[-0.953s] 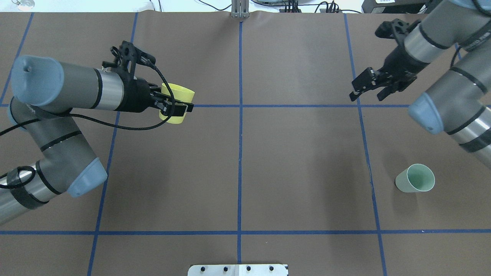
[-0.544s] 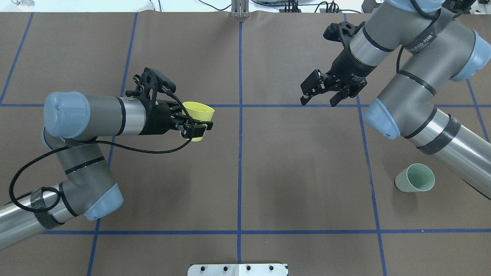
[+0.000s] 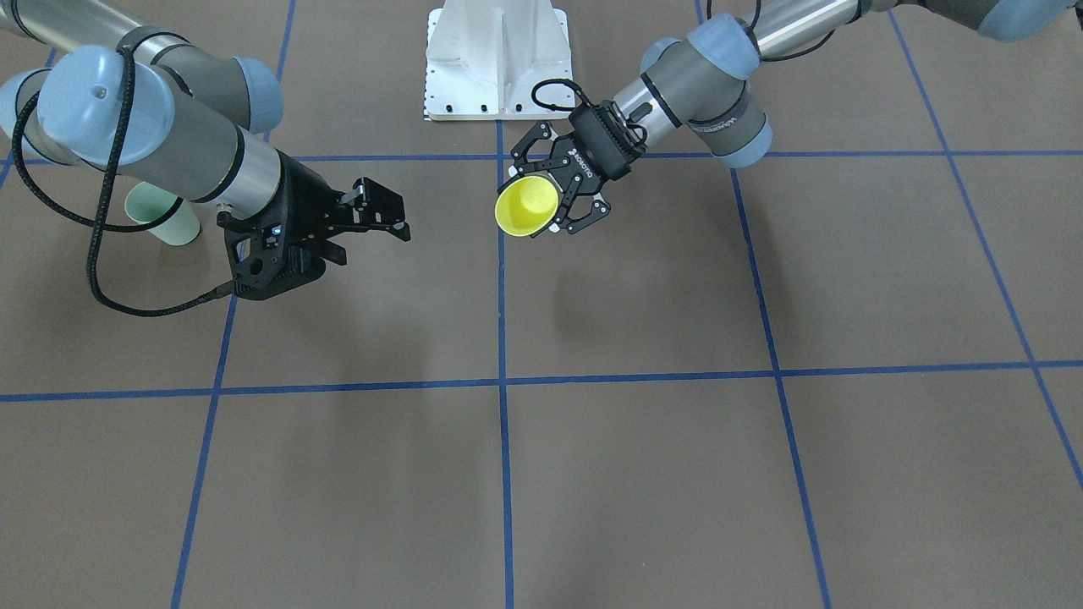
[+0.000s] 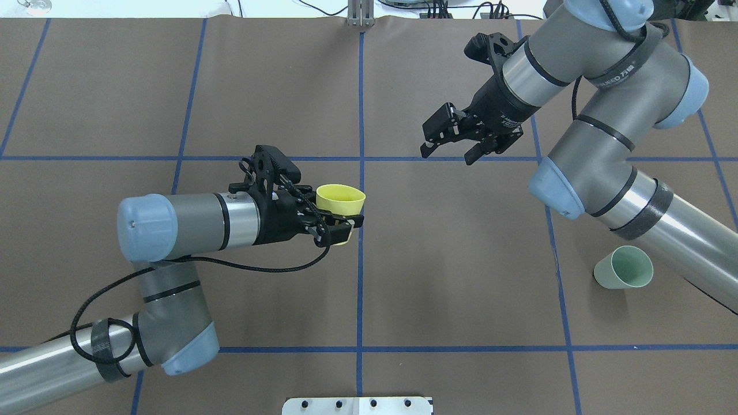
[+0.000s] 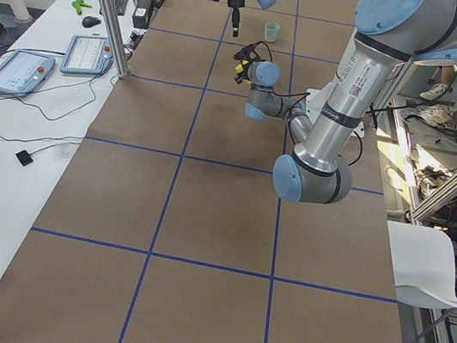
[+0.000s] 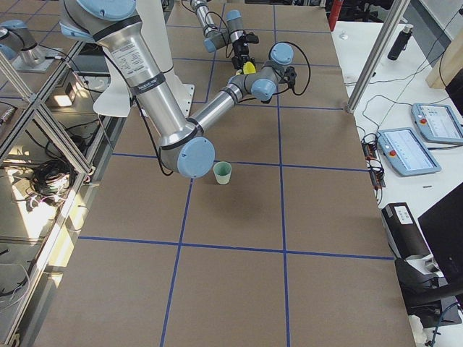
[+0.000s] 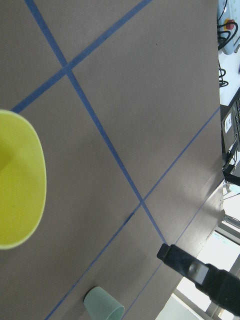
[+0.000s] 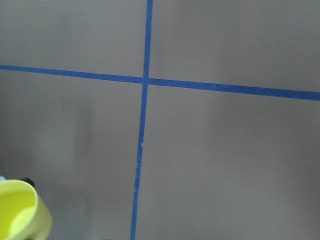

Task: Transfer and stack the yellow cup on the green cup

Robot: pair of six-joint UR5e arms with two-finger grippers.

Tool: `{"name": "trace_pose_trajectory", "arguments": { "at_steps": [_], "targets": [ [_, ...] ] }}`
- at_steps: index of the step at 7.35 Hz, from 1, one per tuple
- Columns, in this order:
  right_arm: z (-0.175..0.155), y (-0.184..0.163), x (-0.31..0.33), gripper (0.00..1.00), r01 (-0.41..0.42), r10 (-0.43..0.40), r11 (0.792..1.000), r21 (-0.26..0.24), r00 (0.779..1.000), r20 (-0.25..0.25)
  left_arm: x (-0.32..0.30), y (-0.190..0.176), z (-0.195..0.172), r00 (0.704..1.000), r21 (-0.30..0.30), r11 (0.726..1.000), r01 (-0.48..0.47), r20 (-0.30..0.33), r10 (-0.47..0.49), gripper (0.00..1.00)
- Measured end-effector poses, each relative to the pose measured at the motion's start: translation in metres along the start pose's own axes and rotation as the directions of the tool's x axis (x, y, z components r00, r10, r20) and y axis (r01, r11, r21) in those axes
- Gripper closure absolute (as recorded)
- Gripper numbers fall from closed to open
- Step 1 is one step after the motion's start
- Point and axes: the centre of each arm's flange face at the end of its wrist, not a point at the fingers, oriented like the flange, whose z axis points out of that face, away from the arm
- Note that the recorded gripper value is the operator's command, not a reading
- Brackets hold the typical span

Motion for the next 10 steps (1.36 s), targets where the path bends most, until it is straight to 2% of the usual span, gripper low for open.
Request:
{"name": "trace_pose_trajectory", "arguments": {
  "at_steps": [3, 7, 8, 10],
  "targets": [
    [0.019, 0.015, -0.014, 0.04, 0.003, -0.002, 0.999, -0.037, 1.0, 0.015, 0.034, 0.003, 0.031, 0.999, 0.052, 0.998, 0.026, -0.027, -0.025, 1.0],
    [0.035, 0.027, -0.027, 0.08, 0.013, -0.012, 0.997, -0.072, 1.0, 0.024, 0.037, 0.003, 0.036, 0.999, 0.054, 0.998, 0.028, -0.028, -0.027, 1.0],
    [0.036, 0.027, -0.029, 0.13, 0.009, -0.007, 0.997, -0.076, 1.0, 0.025, 0.036, 0.005, 0.038, 0.999, 0.052, 0.998, 0.029, -0.028, -0.027, 1.0],
    [0.041, 0.029, -0.03, 0.13, 0.006, -0.004, 0.996, -0.084, 1.0, 0.024, 0.04, 0.003, 0.04, 0.999, 0.056, 0.998, 0.029, -0.036, -0.027, 1.0]
  ]
}}
